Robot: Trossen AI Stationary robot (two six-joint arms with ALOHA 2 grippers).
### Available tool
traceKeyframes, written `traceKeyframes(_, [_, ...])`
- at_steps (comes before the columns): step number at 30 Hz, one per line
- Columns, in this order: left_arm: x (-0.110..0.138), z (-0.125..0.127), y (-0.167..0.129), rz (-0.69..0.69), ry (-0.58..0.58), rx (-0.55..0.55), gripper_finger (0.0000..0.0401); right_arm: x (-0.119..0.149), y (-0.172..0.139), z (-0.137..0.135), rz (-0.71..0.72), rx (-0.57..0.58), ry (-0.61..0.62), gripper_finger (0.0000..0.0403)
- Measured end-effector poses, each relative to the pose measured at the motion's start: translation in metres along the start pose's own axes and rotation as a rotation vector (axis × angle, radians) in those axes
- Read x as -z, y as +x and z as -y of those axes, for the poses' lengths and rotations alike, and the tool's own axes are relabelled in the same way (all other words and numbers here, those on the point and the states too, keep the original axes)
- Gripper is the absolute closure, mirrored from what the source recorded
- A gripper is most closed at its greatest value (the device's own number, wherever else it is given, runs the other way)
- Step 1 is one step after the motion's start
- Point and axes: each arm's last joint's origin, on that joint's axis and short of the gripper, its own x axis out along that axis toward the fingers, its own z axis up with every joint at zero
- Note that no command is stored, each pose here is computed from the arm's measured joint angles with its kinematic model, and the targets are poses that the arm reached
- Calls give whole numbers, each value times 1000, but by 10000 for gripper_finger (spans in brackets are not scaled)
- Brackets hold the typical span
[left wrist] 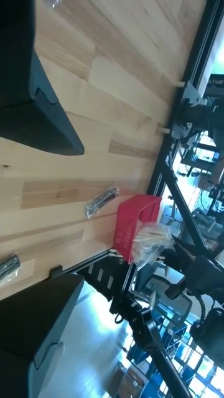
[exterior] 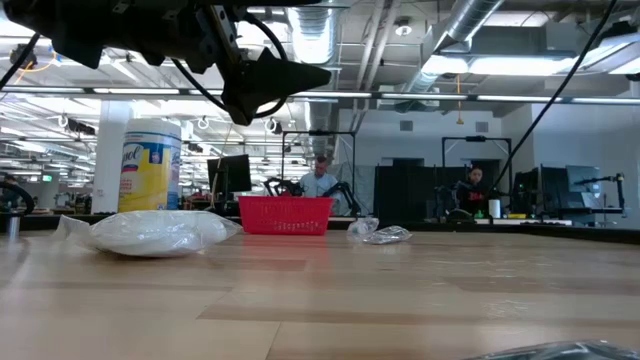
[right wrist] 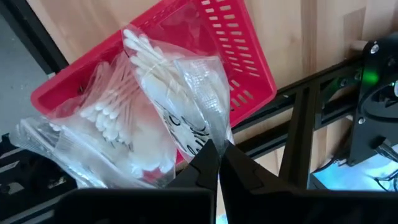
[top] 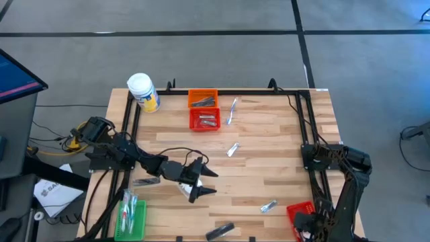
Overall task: Pick & Place Travel size toiletries
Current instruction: Put the cotton pack into the bottom red basket
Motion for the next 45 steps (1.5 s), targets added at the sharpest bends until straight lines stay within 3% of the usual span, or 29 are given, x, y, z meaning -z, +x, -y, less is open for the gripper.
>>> traceKeyframes(14, [0, -1, 0, 0, 0, -4, 82, -10, 11, 3, -8, 45, -45, 403])
traceKeyframes(29, [0, -1, 0, -6, 1, -9, 82, -12, -18, 30, 210, -31, -64, 403])
traceKeyframes(45, [1, -1, 0, -7, 1, -9, 82, 10, 11, 28, 84, 52, 1, 403])
